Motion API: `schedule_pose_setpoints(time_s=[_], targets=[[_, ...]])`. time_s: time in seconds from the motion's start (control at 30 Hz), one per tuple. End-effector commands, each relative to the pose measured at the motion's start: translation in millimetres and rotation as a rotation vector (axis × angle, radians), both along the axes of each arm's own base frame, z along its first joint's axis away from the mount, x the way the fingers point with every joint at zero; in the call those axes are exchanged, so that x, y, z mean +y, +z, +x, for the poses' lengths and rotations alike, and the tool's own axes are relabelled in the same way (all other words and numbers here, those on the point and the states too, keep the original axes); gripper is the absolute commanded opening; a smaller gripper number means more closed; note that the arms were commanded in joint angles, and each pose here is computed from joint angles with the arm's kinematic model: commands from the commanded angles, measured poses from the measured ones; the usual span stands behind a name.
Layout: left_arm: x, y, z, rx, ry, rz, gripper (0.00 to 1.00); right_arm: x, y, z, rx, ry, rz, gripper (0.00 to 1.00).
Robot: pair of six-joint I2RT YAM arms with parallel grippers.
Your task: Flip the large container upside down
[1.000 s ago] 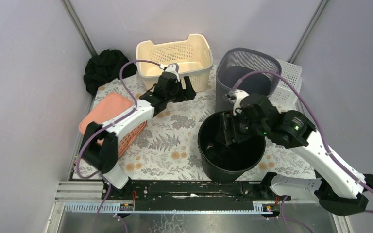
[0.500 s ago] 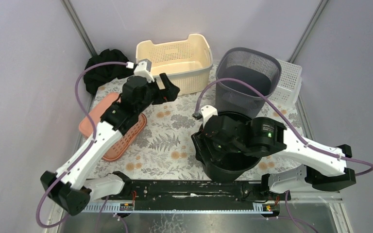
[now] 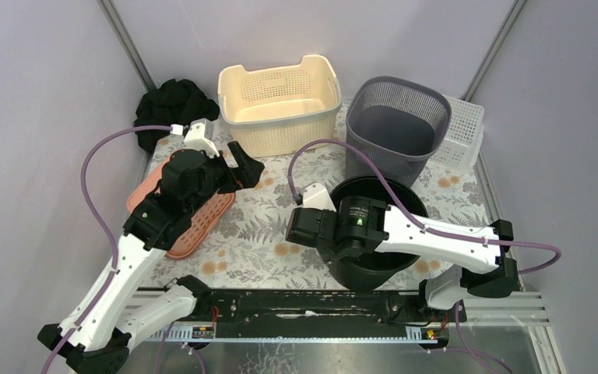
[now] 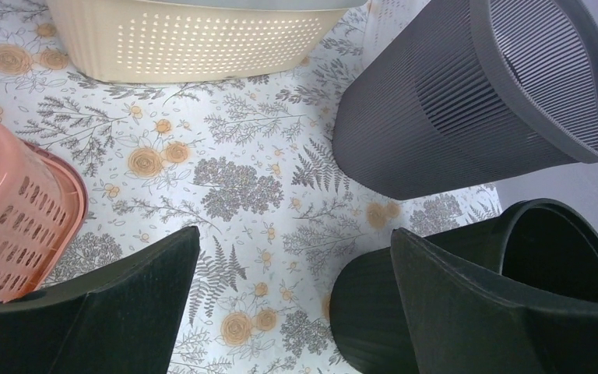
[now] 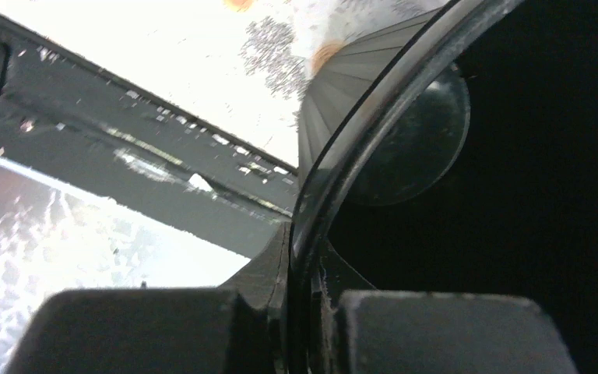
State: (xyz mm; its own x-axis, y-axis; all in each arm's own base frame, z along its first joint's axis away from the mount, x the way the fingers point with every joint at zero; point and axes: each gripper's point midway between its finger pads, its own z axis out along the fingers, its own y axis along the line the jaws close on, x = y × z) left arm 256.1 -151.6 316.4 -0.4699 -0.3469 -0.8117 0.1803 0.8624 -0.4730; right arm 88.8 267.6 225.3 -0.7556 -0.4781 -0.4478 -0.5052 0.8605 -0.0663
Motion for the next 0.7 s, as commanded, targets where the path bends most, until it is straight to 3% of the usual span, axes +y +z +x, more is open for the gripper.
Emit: schedule_pose_setpoints(time_s=[0.0, 0.13, 0.27, 0.47, 0.67], targets=[[8, -8, -4, 0.021, 0.027, 0.018, 1.0, -2, 5, 6, -0.043, -0.02, -0.023, 0.0], [10, -9, -6, 0.022, 0.027, 0.022, 1.0, 19, 33, 11, -0.066, 0.005, 0.066, 0.0], [13, 4, -9, -0.001, 0.03, 0.013, 1.0, 39, 96, 24, -0.122, 0.012, 0.276, 0.0], [21, 23, -15, -0.039, 0.055, 0.0, 1.0, 40, 163, 51, -0.125, -0.003, 0.689, 0.0], [29, 32, -18, -0.058, 0.084, -0.001, 1.0, 16, 192, 81, -0.105, -0.023, 1.065, 0.0]])
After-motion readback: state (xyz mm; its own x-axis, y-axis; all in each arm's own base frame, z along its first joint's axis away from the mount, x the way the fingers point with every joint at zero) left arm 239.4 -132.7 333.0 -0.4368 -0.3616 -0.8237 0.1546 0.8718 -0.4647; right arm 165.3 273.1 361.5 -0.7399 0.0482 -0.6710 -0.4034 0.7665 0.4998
